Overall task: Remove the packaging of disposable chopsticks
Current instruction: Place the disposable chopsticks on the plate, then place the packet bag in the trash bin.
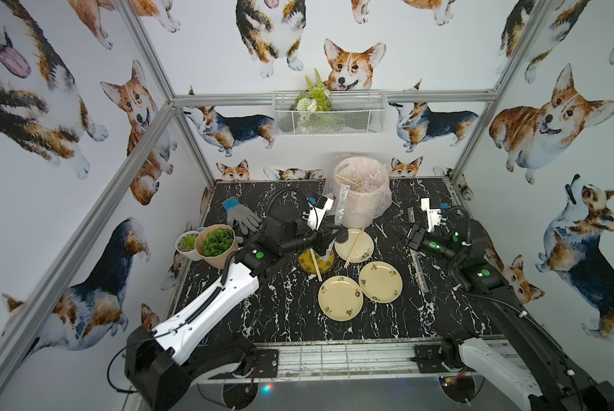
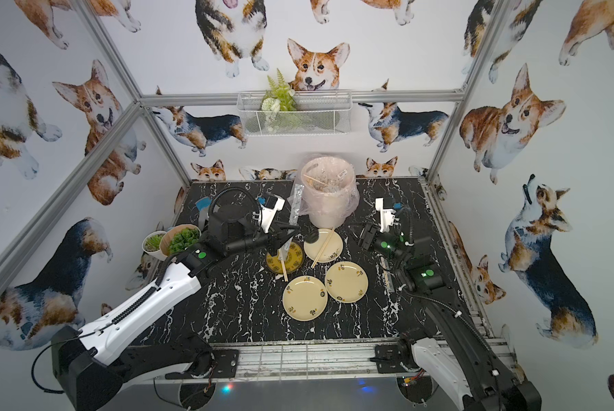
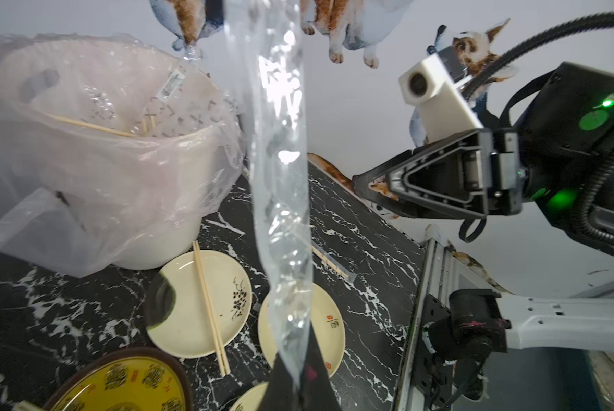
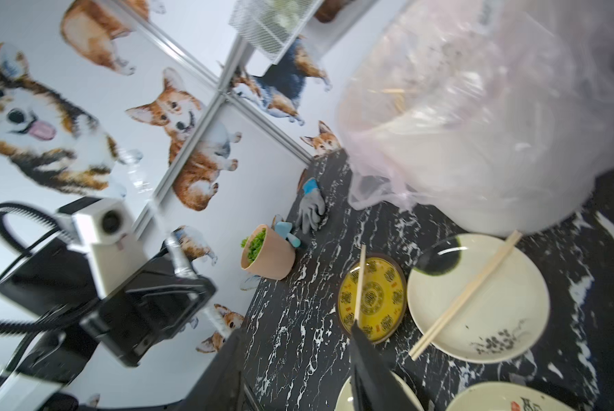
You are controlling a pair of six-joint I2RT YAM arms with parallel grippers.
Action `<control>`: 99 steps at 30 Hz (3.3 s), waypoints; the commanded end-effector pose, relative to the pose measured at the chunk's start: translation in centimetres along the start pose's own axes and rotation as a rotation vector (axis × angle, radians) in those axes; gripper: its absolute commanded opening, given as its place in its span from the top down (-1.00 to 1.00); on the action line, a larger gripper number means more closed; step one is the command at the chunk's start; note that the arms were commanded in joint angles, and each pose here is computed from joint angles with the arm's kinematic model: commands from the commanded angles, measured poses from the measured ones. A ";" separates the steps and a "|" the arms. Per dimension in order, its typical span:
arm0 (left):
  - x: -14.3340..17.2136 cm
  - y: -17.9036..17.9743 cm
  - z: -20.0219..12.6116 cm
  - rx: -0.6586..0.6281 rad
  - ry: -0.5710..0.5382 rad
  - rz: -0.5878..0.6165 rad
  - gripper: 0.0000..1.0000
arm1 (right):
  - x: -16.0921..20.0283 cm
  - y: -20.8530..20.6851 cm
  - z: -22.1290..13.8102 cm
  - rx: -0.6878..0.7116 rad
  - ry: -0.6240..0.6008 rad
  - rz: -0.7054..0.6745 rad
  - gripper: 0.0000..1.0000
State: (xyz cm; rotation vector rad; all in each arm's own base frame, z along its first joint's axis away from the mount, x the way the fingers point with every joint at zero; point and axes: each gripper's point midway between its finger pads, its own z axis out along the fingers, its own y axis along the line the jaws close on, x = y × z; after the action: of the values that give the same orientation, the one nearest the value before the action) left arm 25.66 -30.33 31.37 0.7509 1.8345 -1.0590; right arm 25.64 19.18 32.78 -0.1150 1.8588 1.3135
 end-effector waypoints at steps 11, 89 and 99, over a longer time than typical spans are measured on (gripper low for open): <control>-2.2 -7.7 1.7 0.373 -0.006 0.077 1.00 | 0.7 10.0 2.8 -0.262 0.204 -0.304 -0.02; 0.6 3.5 -5.4 -0.361 -0.086 0.113 -0.48 | -11.8 -9.1 16.7 0.599 0.346 -0.622 -0.24; 0.6 3.5 -4.8 -0.348 -0.080 0.103 -0.48 | -8.9 -10.7 14.5 0.665 0.514 -0.413 -0.40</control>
State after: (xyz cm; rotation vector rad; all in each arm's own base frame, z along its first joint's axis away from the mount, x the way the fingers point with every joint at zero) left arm 26.26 -24.13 29.94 0.5822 1.8581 -0.6502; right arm 46.82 23.86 31.06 -0.5291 2.3062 0.3367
